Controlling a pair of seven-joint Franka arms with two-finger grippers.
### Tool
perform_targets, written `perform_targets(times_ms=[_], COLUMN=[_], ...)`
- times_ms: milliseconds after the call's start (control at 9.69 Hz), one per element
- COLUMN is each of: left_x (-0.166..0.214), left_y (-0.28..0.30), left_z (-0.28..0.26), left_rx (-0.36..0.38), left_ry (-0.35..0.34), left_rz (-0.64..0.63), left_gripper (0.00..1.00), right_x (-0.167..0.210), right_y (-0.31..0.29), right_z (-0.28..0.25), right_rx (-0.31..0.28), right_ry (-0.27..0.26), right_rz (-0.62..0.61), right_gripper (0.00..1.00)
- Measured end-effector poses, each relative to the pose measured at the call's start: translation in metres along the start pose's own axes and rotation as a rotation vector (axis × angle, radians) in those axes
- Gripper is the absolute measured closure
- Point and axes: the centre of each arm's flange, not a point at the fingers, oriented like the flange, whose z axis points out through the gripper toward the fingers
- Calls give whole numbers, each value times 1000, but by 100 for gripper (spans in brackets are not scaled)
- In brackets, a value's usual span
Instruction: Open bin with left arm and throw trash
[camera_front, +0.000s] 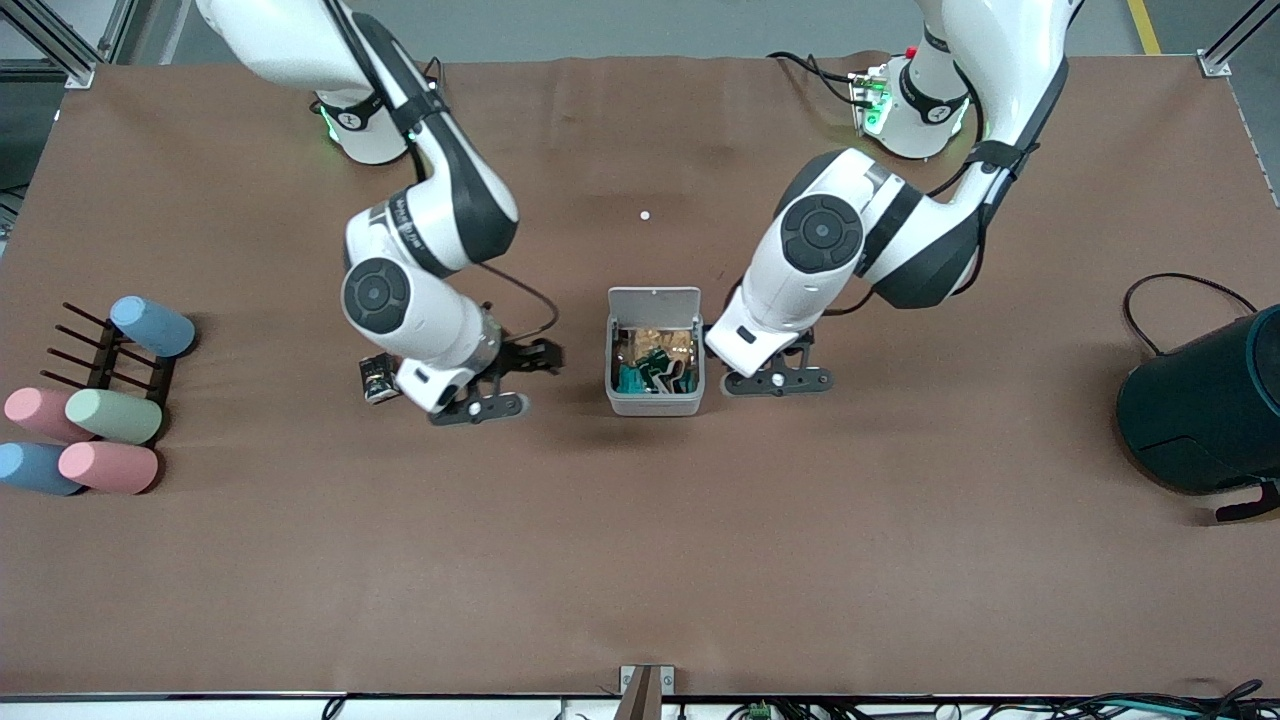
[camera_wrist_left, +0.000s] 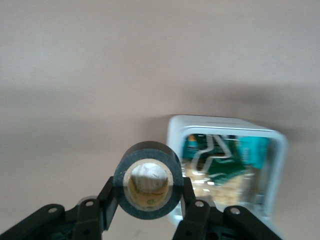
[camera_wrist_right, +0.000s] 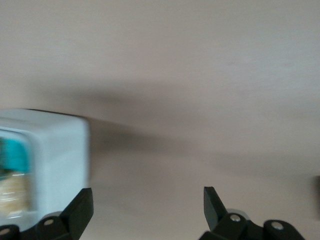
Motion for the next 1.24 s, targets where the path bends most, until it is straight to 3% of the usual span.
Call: perform_targets(times_ms=[103, 206, 413, 619, 722, 929, 1238], left_x=[-8, -15, -20, -20, -19, -14, -2], left_y=[21, 37, 47, 47, 47, 47, 41], left_z=[7, 18, 38, 55, 59, 52, 30], left_rx=[-13, -16, -9, 2, 3, -8, -18], left_ry=[-10, -23, -51, -74, -78, -67, -47], left_rz=[-20, -29, -29, -29, -30, -35, -53], left_gripper=[46, 46, 46, 44, 33, 2, 0], right_x=[1, 1, -4, -19, -27, -38, -51], right_y=[17, 27, 54, 96, 118, 154, 194], right_z=[5, 13, 44, 81, 94, 110, 124], right_rx=[-74, -112, -125, -129, -127, -118, -104], right_ry=[-5, -9, 8, -39, -67, -111, -147], right_rz=[-38, -81, -174, -239, -257, -268, -253], right_gripper=[3, 2, 2, 2, 2, 2, 3])
